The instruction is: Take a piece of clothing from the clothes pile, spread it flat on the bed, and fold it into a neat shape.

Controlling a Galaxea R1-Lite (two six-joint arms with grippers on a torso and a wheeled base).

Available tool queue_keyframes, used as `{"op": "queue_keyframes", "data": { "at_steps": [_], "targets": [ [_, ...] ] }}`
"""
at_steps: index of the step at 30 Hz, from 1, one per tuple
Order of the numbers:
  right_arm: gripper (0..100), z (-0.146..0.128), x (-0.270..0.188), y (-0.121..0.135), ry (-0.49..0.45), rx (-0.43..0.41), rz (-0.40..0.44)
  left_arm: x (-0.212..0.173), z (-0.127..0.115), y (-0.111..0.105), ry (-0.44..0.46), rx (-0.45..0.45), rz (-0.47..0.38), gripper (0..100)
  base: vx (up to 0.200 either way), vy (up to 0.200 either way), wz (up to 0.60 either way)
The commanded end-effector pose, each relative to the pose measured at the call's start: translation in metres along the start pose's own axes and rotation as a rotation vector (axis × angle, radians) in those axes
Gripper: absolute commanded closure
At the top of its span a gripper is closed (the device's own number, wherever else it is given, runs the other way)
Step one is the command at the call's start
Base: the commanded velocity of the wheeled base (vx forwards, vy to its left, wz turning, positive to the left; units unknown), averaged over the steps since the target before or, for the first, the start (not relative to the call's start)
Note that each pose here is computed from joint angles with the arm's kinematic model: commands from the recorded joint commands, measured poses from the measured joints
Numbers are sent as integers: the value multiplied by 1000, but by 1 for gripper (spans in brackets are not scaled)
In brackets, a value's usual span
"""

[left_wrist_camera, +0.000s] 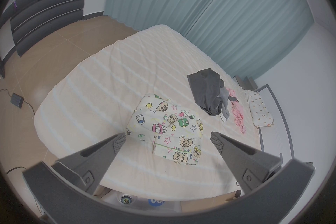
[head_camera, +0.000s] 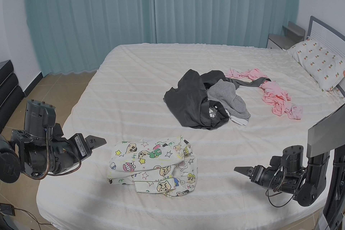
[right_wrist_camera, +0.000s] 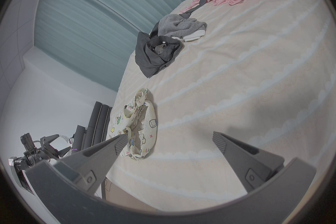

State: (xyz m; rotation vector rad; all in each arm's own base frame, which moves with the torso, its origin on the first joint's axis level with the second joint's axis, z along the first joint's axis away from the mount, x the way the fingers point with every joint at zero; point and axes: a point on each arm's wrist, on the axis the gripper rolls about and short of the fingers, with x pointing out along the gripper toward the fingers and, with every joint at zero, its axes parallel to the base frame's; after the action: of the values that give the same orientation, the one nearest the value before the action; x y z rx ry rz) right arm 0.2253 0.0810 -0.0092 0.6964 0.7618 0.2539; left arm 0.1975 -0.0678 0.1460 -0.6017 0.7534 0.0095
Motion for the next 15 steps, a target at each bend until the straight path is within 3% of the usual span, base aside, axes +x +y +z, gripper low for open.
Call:
{"op": "queue_keyframes", "data": {
  "at_steps": [1, 15],
  "targets": [
    [0, 0, 0, 1, -4, 0, 7, -1, 3, 1, -10, -7, 1, 0, 0, 200, 0],
    [0, 0, 1, 0, -3, -3, 6, 0, 5, 0, -14, -9, -1, 0, 0, 200, 0]
  ]
}}
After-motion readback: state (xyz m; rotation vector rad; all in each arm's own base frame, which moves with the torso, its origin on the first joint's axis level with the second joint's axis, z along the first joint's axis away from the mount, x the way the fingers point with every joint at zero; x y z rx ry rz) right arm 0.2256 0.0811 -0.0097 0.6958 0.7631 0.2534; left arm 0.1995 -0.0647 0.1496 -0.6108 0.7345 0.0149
